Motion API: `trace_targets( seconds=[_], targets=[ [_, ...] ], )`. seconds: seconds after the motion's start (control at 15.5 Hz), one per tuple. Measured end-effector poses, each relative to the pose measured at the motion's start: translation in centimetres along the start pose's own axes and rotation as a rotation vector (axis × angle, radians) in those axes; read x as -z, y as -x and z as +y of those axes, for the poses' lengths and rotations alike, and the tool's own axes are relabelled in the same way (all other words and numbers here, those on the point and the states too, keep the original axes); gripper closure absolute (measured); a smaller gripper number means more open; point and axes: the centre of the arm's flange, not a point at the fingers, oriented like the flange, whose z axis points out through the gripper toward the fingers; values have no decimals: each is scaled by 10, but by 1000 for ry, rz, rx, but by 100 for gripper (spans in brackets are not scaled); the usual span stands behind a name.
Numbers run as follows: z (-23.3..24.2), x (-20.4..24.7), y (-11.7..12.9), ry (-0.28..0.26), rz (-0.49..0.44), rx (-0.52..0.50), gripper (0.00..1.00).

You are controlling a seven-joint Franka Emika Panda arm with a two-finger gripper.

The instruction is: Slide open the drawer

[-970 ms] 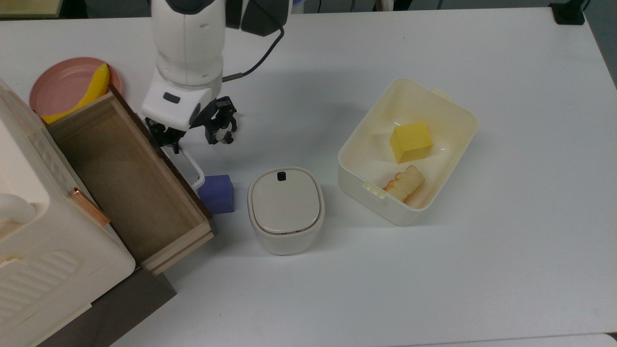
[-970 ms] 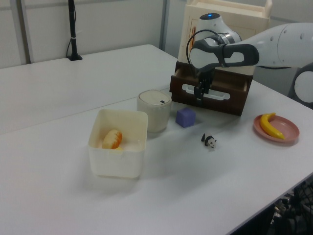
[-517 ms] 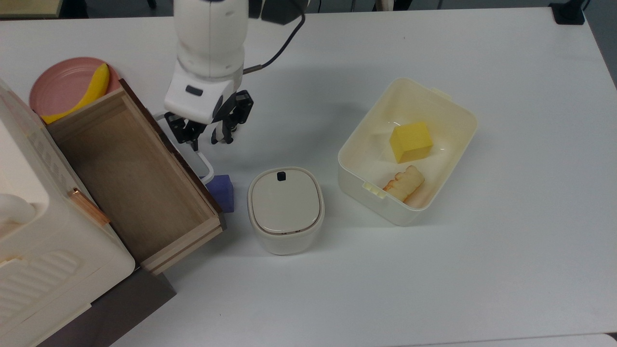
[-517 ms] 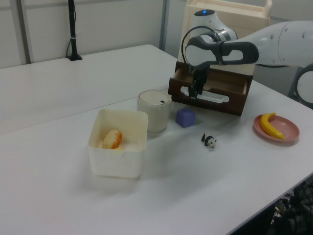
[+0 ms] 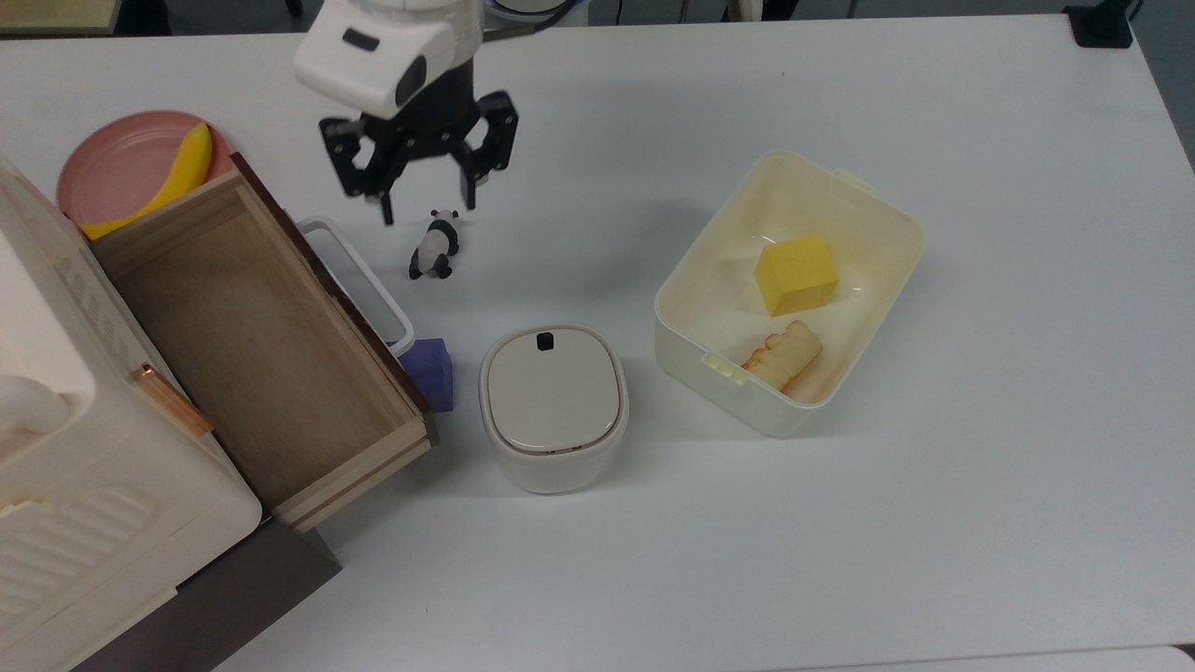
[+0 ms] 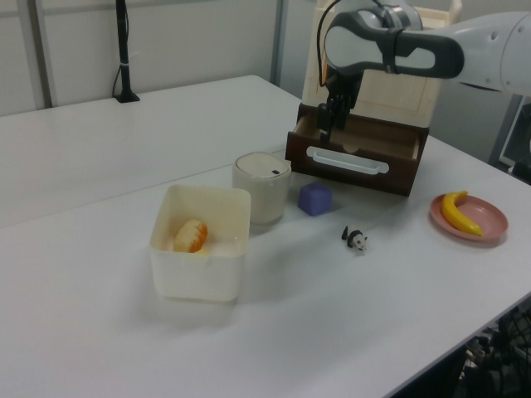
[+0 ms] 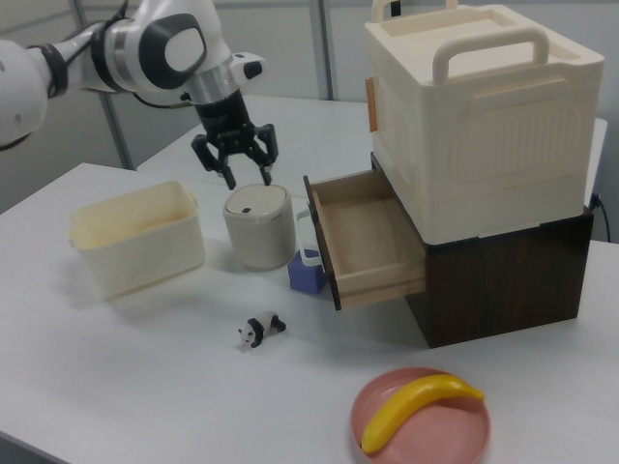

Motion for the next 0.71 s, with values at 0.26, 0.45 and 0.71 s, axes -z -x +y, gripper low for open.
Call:
trace_targets(
  seconds=[0.26, 0.45, 0.71],
  targets=[
    [-19, 22, 20, -95, -95, -215, 3],
    [-22, 38, 36, -103, -144, -307, 0],
    [-17, 37, 40, -94, -158, -438, 0]
  ],
)
